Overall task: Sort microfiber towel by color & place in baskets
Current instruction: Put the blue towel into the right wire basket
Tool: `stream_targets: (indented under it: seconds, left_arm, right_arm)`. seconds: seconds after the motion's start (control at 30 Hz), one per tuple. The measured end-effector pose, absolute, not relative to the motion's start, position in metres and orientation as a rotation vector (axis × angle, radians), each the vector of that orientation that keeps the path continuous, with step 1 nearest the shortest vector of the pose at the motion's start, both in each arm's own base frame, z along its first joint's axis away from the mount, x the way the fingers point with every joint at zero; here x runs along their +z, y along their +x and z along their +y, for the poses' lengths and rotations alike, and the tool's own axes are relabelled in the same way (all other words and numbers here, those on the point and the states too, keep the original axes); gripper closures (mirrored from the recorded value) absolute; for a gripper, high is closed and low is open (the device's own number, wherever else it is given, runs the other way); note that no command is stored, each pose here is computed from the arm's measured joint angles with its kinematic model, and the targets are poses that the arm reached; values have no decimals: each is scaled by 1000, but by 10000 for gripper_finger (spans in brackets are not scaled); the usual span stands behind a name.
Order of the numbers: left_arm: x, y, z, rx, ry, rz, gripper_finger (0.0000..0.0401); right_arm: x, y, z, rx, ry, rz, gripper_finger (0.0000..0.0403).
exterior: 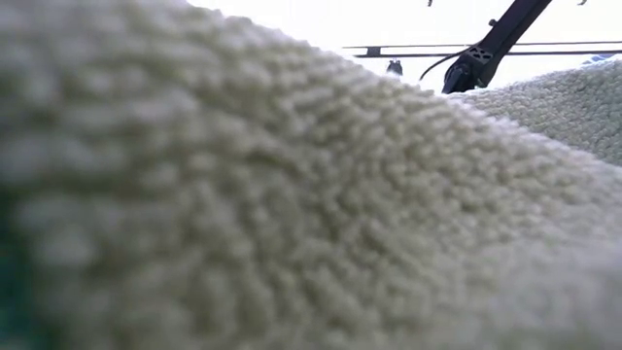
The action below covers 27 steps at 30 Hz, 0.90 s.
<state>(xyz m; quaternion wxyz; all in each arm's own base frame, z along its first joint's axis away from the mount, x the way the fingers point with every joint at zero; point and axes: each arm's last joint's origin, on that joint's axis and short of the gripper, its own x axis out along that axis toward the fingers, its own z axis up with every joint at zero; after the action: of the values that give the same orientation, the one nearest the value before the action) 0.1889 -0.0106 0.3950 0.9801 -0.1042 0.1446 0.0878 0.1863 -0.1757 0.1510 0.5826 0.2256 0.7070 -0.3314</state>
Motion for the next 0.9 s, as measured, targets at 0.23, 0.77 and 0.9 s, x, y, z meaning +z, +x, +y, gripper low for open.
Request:
stream_targets:
  seconds: [0.23,0.77,0.9]
  left_arm:
    - [395,189,-11,175,-199,292,401]
    - [395,189,-11,166,-143,294,401]
    - [395,189,-11,163,-119,296,401]
  right_arm:
    - [158,184,-174,-788,533,1637,392]
    - [303,184,-173,-943,516,1163,393]
    - [354,179,-168,-960,501,962,393]
